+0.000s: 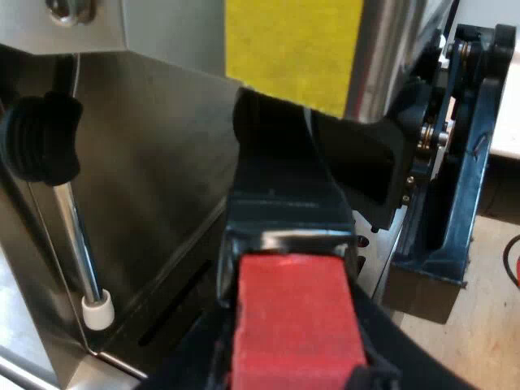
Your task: Put the handle in the coffee machine
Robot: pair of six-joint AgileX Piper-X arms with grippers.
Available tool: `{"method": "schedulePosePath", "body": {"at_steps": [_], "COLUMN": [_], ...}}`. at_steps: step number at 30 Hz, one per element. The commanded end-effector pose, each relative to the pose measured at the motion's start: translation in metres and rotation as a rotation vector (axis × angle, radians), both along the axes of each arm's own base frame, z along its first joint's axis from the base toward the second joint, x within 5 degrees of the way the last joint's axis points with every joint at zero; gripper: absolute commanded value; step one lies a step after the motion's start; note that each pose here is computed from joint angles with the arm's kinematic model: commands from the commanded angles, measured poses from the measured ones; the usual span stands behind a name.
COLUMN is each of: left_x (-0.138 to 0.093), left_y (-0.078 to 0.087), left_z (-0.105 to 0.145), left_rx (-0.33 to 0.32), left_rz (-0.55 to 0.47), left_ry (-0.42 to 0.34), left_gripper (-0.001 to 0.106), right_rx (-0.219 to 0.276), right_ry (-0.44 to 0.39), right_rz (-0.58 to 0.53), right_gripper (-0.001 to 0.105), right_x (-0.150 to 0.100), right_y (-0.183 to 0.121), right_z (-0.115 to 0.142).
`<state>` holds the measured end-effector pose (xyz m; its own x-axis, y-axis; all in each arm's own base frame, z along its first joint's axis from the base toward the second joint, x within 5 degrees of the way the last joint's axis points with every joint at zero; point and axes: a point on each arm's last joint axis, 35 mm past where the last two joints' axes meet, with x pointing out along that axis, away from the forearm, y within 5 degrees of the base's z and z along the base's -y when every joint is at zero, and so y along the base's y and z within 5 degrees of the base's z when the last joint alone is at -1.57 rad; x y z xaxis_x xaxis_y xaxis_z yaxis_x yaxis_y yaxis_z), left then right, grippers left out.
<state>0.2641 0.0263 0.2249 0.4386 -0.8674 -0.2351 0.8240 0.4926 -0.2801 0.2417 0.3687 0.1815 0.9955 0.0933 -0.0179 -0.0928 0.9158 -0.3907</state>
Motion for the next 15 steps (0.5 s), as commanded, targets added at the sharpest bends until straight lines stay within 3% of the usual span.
{"method": "schedulePosePath", "body": {"at_steps": [1,13,15], "left_x": [-0.0002,-0.0002,-0.0002], "left_y": [0.0002,0.0002,0.0002], "left_z": [0.0378,0.0378,0.0378], "left_rx": [-0.148,-0.148,-0.148], "left_rz": [-0.204,-0.204,-0.204], "left_ry": [-0.187,-0.187,-0.187], "left_gripper": [0.0,0.0,0.005], "right_rx": [0.103,0.128,0.138], "right_ry": [-0.075,-0.089,-0.095], "right_rz": [-0.005,-0.005,-0.005], "right_gripper": [0.028,0.028,0.028], "right_x": [0.0023,0.0022,0.0021], "right_y": [-0.0005,-0.0008,-0.0009], "right_z": [0.0282,0.0308,0.0319]}}
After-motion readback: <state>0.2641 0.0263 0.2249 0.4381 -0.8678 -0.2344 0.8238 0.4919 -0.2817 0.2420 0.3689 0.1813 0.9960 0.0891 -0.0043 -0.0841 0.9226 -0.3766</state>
